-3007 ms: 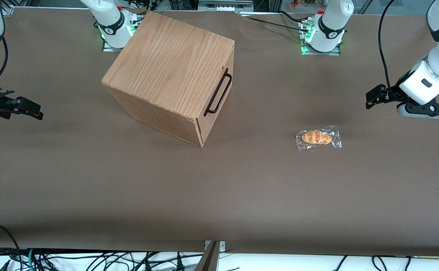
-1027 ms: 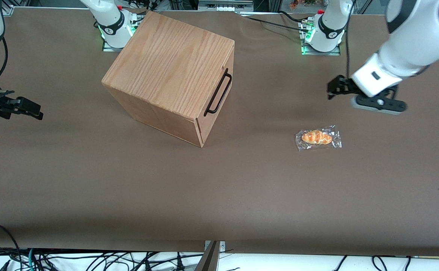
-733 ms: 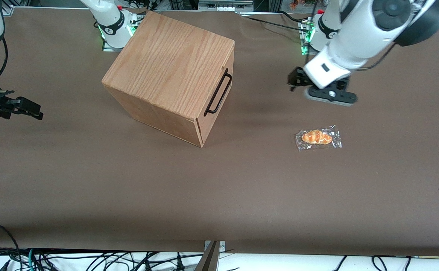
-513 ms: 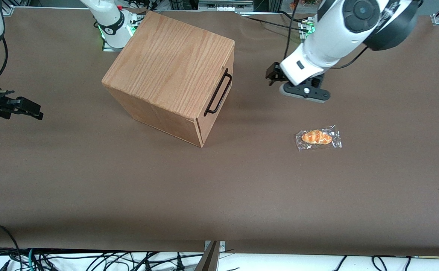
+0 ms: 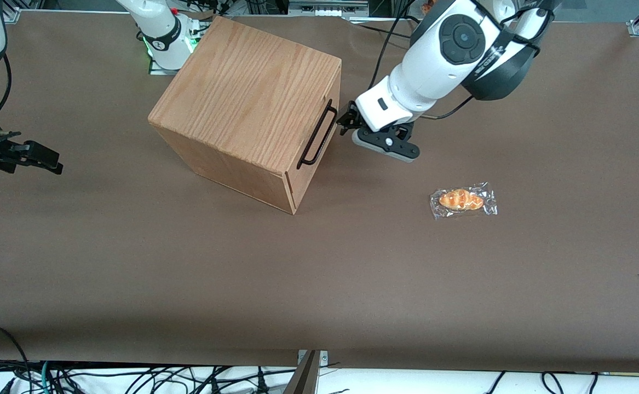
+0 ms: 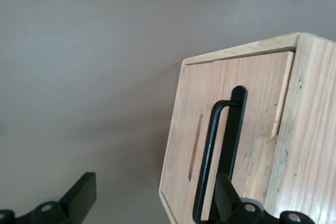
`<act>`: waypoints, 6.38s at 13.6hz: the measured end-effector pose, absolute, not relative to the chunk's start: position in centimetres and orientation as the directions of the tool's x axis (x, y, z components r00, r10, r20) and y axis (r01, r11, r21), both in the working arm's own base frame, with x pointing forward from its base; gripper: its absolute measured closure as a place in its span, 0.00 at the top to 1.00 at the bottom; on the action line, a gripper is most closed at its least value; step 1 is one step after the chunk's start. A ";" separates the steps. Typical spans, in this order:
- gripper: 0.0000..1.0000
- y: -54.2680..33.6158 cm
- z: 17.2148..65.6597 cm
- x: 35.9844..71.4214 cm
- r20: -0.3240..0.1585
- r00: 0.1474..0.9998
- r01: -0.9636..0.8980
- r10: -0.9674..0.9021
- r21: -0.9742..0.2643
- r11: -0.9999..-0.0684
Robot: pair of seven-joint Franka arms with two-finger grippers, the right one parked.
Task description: Open top drawer with left arm
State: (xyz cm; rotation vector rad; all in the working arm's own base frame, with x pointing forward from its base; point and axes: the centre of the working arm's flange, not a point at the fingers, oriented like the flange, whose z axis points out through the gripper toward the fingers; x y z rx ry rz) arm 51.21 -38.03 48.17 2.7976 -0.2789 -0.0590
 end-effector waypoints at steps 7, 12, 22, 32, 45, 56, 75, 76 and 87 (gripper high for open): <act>1.00 -41.7 42.7 48.9 0.049 0.974 -0.224 -0.221 0.365 -0.904; 1.00 -42.3 41.1 48.3 0.054 0.963 -0.267 -0.265 0.359 -0.895; 1.00 -42.1 37.3 46.7 0.038 0.947 -0.316 -0.320 0.294 -0.902; 1.00 -37.8 37.4 49.1 0.027 0.926 -0.371 -0.376 0.243 -0.896; 1.00 -29.2 37.2 53.8 0.001 0.907 -0.409 -0.421 0.243 -0.880; 1.00 -23.0 37.3 56.5 0.008 0.906 -0.413 -0.422 0.228 -0.882; 1.00 -22.2 37.1 56.4 -0.034 0.909 -0.394 -0.415 0.256 -0.883; 1.00 -21.9 37.0 56.4 -0.046 0.910 -0.388 -0.413 0.264 -0.883; 1.00 -20.3 43.7 56.3 -0.091 0.896 -0.388 -0.435 0.316 -0.866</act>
